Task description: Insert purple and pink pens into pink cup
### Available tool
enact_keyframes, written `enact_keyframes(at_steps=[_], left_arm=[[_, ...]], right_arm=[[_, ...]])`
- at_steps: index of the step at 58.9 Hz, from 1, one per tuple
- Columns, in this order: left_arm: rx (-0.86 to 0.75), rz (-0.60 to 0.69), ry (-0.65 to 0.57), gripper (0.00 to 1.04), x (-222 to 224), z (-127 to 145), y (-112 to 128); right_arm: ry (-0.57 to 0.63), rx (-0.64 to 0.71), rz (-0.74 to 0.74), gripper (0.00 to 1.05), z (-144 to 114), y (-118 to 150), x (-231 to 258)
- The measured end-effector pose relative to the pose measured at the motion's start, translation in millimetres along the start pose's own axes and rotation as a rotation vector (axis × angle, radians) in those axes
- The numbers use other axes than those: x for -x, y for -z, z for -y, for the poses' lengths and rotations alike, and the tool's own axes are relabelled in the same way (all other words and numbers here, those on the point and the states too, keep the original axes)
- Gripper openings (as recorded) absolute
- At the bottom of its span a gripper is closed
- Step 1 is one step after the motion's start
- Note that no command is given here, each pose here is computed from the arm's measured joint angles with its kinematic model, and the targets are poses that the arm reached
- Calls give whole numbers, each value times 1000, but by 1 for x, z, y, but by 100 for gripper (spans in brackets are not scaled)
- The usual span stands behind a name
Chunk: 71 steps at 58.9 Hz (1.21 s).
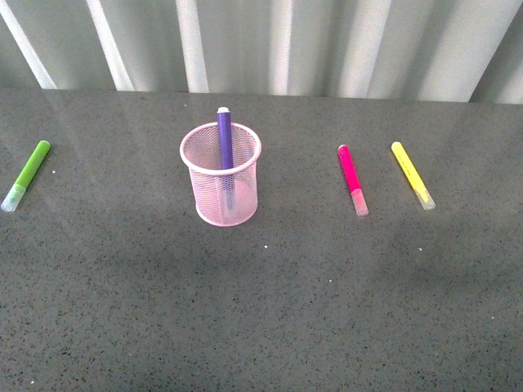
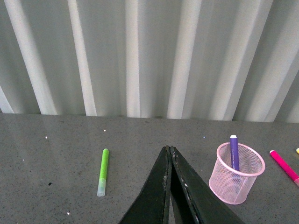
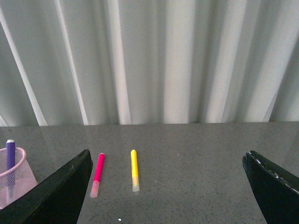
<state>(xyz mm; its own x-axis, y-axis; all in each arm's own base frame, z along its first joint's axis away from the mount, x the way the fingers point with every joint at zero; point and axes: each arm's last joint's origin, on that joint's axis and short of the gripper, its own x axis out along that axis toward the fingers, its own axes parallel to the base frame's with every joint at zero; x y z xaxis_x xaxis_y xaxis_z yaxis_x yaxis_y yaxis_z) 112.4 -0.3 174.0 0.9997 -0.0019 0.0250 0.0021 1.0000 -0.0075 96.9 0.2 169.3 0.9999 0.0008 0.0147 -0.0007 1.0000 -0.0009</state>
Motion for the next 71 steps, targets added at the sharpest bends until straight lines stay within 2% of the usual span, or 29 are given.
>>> enact_keyframes(at_steps=[15, 20, 42, 56, 58, 62, 65, 71], left_arm=[[0, 0, 0, 4, 5, 0, 0], [0, -36, 0, 4, 12, 0, 5], [0, -7, 0, 5, 16, 0, 3], [0, -7, 0, 52, 16, 0, 3], [0, -7, 0, 58, 16, 0, 3], [0, -8, 0, 70, 16, 0, 3], [0, -6, 0, 79, 16, 0, 3], [0, -7, 0, 97, 16, 0, 3]], right_arm=[[0, 0, 0, 98, 0, 0, 0], [0, 0, 0, 98, 0, 0, 0], [0, 0, 0, 98, 0, 0, 0], [1, 0, 0, 98, 0, 0, 0], [35, -20, -61, 98, 1, 1, -1], [106, -121, -353, 98, 8, -4, -9], [108, -161, -421, 98, 14, -13, -24], [50, -175, -444, 98, 27, -35, -65]])
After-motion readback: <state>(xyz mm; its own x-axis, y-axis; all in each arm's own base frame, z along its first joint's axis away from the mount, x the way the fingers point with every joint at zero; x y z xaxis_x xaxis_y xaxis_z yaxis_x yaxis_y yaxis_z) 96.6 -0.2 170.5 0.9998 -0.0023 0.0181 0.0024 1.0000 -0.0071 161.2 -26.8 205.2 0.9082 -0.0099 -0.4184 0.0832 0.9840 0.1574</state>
